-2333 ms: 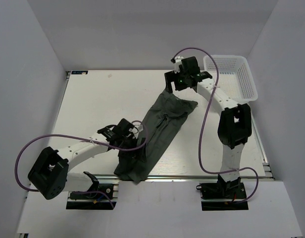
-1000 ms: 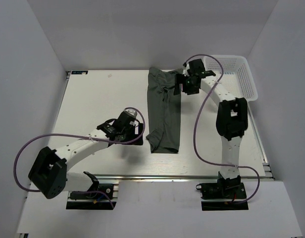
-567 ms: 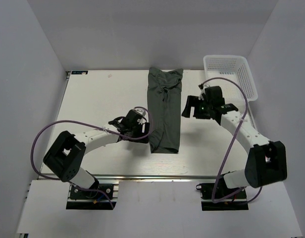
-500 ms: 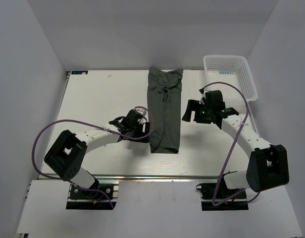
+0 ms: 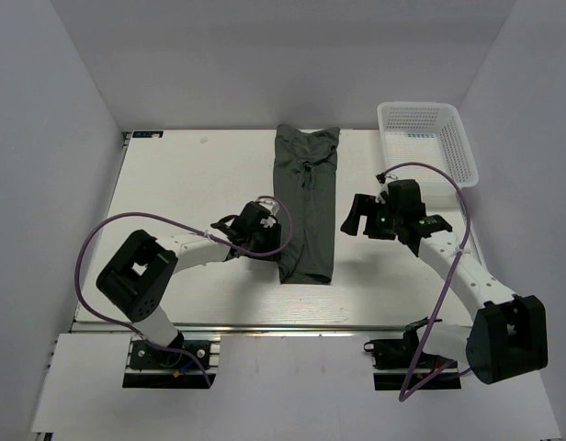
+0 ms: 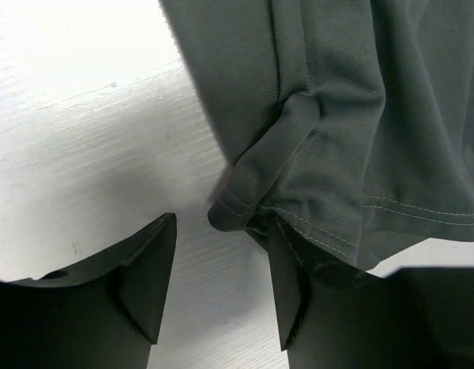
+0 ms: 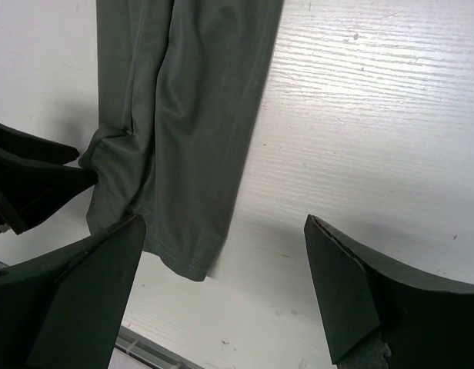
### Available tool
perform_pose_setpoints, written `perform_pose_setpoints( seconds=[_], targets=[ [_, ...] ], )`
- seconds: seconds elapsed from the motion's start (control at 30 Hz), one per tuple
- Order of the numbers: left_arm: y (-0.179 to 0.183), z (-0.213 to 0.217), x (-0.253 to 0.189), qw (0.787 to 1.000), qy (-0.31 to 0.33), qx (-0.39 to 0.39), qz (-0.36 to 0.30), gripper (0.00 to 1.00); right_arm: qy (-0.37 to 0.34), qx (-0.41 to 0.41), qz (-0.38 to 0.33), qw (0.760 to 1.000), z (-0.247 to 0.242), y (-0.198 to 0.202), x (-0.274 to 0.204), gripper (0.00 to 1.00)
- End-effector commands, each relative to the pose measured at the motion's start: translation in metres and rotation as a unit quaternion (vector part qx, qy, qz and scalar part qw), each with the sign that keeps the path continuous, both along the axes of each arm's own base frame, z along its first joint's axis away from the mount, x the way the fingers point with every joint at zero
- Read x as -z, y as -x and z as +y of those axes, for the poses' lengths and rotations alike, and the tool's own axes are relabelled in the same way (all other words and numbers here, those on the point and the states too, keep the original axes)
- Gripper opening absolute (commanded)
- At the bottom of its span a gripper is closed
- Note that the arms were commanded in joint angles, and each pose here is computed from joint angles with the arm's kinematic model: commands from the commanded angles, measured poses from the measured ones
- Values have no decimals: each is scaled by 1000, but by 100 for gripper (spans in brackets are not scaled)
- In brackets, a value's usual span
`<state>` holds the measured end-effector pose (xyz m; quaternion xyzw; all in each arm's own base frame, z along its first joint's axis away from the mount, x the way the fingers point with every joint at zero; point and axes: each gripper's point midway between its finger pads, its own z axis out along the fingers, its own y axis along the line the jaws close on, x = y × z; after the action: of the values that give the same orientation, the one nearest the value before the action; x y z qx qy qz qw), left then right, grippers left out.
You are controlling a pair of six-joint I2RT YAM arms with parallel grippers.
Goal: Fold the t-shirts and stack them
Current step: Rotate the tshirt 90 degrees
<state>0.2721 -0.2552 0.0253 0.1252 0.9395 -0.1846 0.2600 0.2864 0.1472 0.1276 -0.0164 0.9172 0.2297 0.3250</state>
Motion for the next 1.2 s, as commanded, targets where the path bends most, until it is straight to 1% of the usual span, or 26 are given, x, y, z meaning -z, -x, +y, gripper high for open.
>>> perform_pose_setpoints(
  seconds=[0.0,0.07,0.13,0.17,0.23,0.27,0.3,0.4,0.43,0.57,0.63,0.7,0.83,0.93,1.07,1.17],
  targets=[
    [-3,-13,-7,999,29,19,-6,60,4,9,-17,1000,-4,-2,-6,90],
    [-1,-15,-6,999,34,23,-5,54,3,8,-13,1000,-4,0,-4,90],
    [0,-18,-5,999,41,29,-1,43,3,6,-8,1000,-4,2,0,90],
    [0,-20,-6,998,47,33,-2,30,3,6,-7,1000,-4,3,1,90],
    [-1,-23,-12,998,55,41,-10,16,4,6,-4,1000,-5,5,4,90],
    [-1,-23,-12,998,55,41,-10,6,4,6,-5,1000,-5,5,3,90],
    [-2,-24,-18,997,60,41,-17,0,6,6,-1,1000,-5,7,7,90],
    [2,-21,-30,996,72,42,-32,0,6,4,2,1000,-6,9,10,90],
    [-2,-24,-47,994,88,43,-54,0,5,3,-2,1000,-4,8,7,90],
    [0,-21,-72,991,104,40,-80,0,5,1,3,1000,-6,13,13,90],
    [2,-13,-76,992,90,35,-82,0,8,3,5,1000,-8,16,15,90],
    [-1,-12,-94,991,90,36,-97,0,16,7,0,1000,-11,17,16,90],
    [6,-4,-97,994,50,51,-81,0,26,8,7,1000,-16,21,23,90],
    [8,-4,-104,994,44,63,-78,0,28,3,10,1000,-15,23,25,90],
    [22,-19,-105,992,58,97,-51,0,36,3,10,999,-17,22,26,90],
    [30,-25,-108,991,55,115,-41,0,43,3,14,999,-19,22,29,90]
  ],
)
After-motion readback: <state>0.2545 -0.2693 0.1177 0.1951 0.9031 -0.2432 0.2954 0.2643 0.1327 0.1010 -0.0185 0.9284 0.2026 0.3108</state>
